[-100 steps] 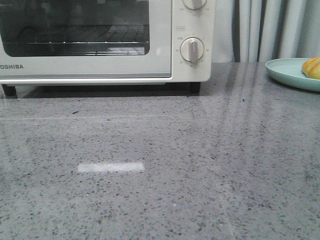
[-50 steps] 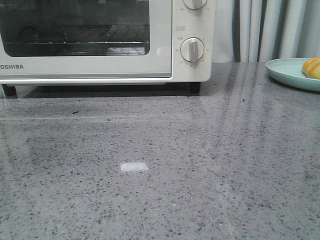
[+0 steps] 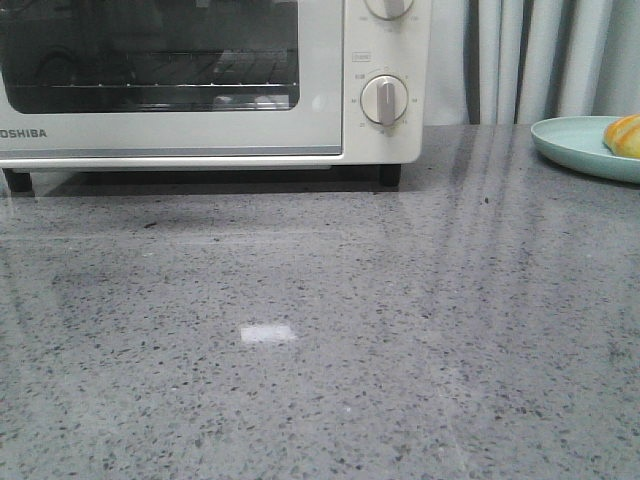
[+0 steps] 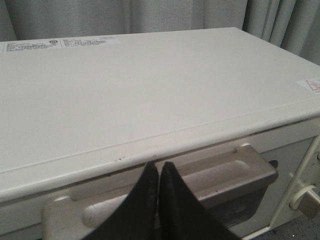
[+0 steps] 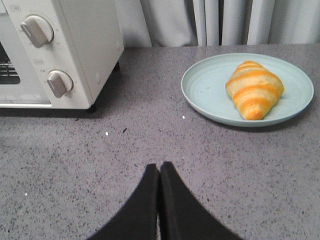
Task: Put bread in oven
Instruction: 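Pull the toaster oven door down open with the left gripper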
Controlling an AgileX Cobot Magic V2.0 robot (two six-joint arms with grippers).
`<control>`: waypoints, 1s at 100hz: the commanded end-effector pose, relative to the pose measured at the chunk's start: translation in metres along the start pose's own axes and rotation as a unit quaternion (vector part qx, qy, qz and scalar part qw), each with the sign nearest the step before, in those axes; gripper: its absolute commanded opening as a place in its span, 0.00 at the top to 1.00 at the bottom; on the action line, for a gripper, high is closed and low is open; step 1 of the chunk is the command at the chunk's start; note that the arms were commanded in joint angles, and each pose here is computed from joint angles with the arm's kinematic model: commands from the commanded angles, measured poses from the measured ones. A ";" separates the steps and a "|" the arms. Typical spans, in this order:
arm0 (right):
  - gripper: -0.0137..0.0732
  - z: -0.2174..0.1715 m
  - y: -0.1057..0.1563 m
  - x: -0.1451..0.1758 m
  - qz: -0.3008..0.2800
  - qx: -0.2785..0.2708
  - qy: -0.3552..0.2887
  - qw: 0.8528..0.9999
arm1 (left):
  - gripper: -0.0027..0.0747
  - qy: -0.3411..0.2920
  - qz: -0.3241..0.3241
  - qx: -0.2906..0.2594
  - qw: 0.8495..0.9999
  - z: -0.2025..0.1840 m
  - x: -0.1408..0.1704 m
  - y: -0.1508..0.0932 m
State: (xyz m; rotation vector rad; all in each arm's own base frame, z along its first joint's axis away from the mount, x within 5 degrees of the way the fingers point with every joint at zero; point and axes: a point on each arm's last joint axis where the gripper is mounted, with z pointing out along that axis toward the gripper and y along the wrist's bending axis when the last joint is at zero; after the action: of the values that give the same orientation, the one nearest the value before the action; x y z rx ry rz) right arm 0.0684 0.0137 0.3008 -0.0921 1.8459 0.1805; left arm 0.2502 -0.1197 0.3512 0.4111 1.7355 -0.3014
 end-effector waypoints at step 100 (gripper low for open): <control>0.92 -0.002 0.001 -0.017 -0.002 -0.002 -0.041 0.999 | 0.99 0.245 -0.014 0.123 0.962 -0.024 0.032 -0.002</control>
State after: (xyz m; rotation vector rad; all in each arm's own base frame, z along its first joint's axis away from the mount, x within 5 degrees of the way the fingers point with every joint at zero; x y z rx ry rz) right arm 0.0682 0.0139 0.3001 -0.0925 1.8539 0.1828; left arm 0.2300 -0.1041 0.3445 0.5701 2.0428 -0.4213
